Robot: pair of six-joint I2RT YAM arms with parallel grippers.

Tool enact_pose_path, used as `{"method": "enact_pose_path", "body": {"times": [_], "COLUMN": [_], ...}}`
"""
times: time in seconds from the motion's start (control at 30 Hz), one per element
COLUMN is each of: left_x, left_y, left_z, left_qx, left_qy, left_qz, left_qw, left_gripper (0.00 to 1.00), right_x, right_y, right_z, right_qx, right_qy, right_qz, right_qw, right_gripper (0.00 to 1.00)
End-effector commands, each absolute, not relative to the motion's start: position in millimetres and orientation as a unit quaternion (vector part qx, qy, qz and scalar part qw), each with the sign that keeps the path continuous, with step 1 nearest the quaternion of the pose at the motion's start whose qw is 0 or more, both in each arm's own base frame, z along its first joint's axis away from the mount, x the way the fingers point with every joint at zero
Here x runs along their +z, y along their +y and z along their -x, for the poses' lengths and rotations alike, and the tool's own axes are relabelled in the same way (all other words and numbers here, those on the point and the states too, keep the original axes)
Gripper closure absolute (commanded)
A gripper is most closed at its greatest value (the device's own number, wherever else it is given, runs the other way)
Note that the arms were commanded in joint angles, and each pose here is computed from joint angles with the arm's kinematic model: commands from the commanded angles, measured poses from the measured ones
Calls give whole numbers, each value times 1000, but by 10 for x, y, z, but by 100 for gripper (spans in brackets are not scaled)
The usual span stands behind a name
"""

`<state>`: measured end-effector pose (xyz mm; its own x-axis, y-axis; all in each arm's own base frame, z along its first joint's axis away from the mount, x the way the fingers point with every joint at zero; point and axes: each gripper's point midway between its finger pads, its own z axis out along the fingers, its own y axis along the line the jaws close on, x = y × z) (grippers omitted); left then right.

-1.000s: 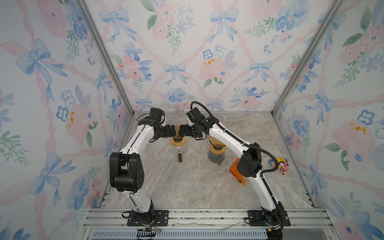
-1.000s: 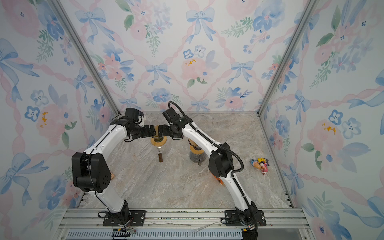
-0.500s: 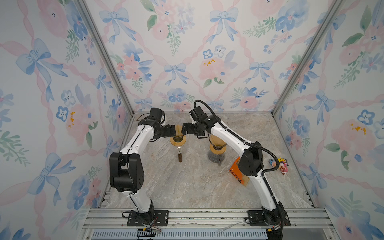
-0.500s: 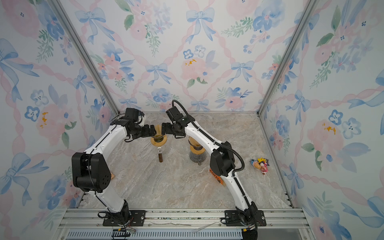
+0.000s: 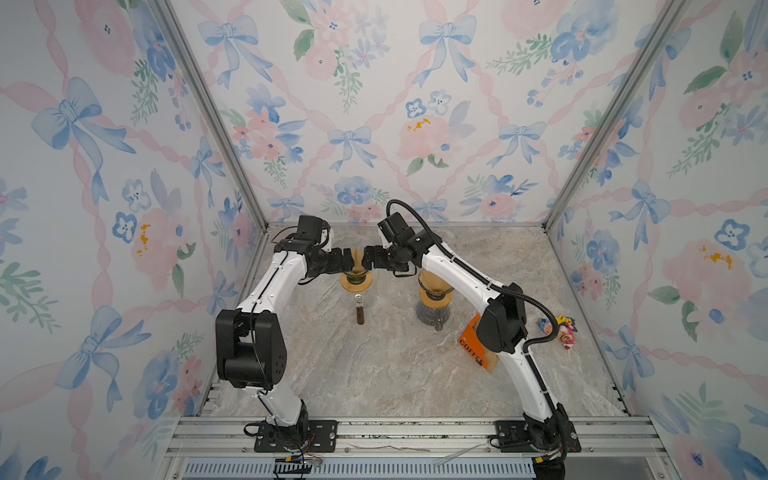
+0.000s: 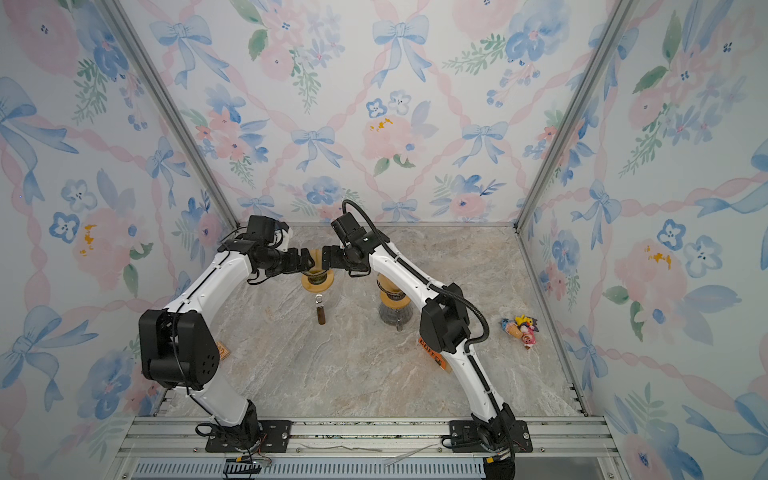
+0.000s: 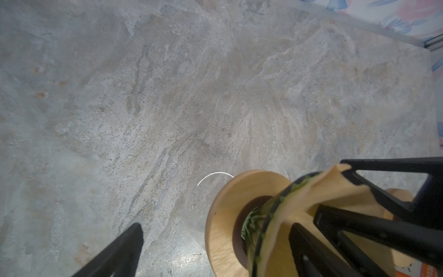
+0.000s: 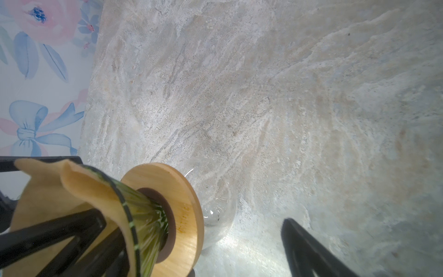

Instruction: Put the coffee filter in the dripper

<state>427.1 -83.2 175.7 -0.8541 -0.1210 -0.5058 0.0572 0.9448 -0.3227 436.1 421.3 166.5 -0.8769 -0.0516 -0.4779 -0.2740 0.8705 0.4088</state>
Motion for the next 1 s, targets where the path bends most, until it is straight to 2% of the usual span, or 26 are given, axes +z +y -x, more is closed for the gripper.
{"method": "enact_pose_path", "body": {"times": [0.0, 0.97], "left_x": [1963, 2157], "left_y": [-896, -854], "left_z": [-4238, -4183], "left_qx": [-190, -192], "left_qy": [936, 924], "left_qz": [4, 4], "left_qw": [296, 332], "left_gripper": [3, 3], "right_x": [2015, 2409], "right_y": [4232, 4218], "right_z": [-4307, -4235], "right_qx": [258, 270], "right_qy": [926, 907], "right_qz": [100, 128], "right_qw": [255, 296], "right_gripper": [4, 4]}}
